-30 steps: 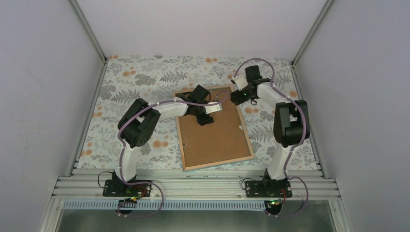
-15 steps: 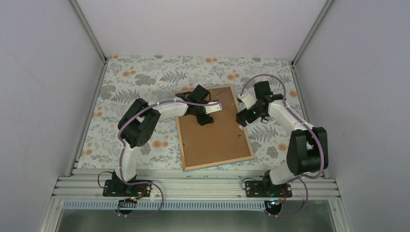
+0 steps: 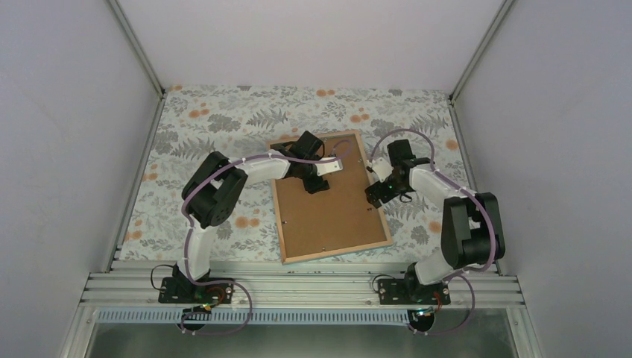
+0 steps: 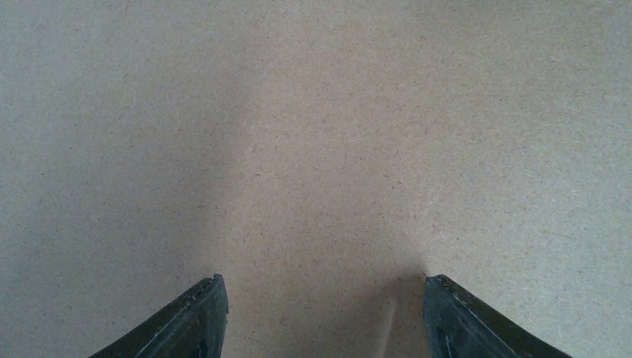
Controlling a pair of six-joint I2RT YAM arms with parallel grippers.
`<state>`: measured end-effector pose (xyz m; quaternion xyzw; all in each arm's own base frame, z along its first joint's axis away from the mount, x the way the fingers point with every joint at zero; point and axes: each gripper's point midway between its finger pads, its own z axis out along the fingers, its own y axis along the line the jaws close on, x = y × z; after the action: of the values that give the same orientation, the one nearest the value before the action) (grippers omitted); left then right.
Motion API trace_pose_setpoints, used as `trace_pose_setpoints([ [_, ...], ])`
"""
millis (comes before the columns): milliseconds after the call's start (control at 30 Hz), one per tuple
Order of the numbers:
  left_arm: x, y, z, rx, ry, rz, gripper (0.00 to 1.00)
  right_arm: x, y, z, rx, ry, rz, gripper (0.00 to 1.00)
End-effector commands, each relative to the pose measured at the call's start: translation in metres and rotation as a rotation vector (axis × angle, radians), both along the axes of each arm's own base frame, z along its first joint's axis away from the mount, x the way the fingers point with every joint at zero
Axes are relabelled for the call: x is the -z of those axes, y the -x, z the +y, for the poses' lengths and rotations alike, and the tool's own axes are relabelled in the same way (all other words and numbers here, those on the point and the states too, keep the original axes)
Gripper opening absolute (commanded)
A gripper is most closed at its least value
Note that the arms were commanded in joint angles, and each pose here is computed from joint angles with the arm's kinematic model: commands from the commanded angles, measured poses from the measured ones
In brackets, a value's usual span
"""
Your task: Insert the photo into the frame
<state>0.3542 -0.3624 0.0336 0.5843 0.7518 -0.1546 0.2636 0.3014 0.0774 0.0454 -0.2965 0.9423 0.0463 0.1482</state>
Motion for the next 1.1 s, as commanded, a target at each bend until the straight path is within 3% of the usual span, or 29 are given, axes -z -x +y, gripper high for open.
trace_pose_setpoints([
  [0,0.020,0.004,0.006,-0.008,-0.045,0.042,0.66,0.012,-0.003,0.002,0.012,0.021,-0.002,0.97],
  [400,0.021,0.004,0.008,-0.009,-0.047,0.038,0.66,0.030,0.029,-0.011,-0.085,0.119,0.058,0.96],
  [567,0.020,0.003,0.007,-0.009,-0.048,0.034,0.66,0.031,0.036,-0.022,-0.092,0.165,0.073,0.92],
  [833,0.021,0.003,0.008,-0.011,-0.049,0.036,0.66,0.024,0.024,-0.034,-0.051,0.206,0.020,0.64],
  [1067,0.021,0.004,0.010,-0.010,-0.055,0.031,0.66,0.023,0.020,-0.028,-0.052,0.175,0.021,0.49],
])
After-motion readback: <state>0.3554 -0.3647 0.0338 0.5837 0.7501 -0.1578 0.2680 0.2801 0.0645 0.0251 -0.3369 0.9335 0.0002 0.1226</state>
